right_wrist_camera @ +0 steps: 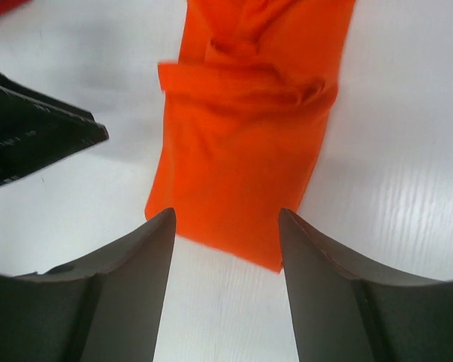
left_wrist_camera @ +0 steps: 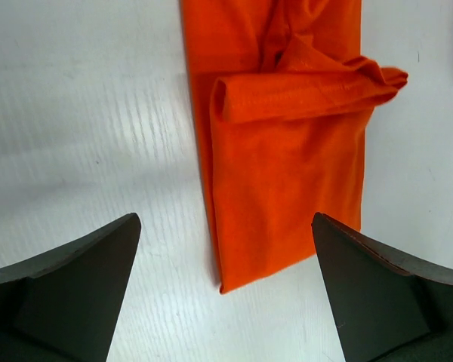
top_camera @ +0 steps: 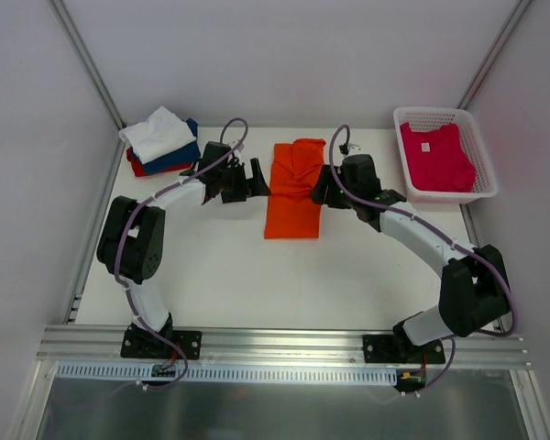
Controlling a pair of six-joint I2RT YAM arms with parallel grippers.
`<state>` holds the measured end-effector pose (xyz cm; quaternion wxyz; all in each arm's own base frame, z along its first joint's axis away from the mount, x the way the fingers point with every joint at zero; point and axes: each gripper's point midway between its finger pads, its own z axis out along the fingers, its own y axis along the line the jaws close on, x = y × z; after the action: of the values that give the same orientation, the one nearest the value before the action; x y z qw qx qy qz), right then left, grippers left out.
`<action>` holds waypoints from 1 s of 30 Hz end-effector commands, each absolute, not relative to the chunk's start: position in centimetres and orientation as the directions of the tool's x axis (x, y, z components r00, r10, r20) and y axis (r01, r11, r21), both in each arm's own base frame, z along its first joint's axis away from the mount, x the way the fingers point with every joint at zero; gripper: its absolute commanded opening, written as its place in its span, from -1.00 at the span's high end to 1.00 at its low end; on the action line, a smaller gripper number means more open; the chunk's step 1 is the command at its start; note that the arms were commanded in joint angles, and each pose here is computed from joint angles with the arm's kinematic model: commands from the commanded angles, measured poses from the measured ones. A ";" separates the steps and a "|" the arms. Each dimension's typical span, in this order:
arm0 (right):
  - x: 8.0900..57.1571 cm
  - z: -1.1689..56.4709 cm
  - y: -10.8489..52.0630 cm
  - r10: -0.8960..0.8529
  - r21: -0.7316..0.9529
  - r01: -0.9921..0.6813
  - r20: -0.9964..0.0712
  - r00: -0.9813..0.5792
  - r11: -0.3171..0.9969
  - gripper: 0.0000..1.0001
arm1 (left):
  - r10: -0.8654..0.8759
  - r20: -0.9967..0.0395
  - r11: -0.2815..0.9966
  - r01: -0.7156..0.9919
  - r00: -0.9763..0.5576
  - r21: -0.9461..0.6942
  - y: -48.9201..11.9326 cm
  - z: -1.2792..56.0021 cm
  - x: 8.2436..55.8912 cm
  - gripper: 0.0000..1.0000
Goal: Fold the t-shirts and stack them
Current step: Fold the tshirt
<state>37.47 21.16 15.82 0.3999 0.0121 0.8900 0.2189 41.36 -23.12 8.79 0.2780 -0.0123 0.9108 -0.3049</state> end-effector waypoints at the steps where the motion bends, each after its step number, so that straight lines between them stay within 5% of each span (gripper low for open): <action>1: 34.5 12.9 21.6 0.191 0.404 -0.127 -0.657 -0.729 0.906 -0.20 | -0.177 -0.512 0.803 0.178 -0.841 -0.569 -24.2 10.2 38.9 -0.98; 30: 27.8 6.3 20.0 0.231 0.395 -0.036 -0.605 -0.762 0.918 -0.11 | -0.194 -0.401 0.792 0.099 -0.895 -0.603 -24.2 3.4 29.9 -0.72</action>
<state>26.87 19.37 6.02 0.3214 0.0407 0.9277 0.1854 30.53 -24.10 4.04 0.2328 -0.0214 0.9174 -0.3221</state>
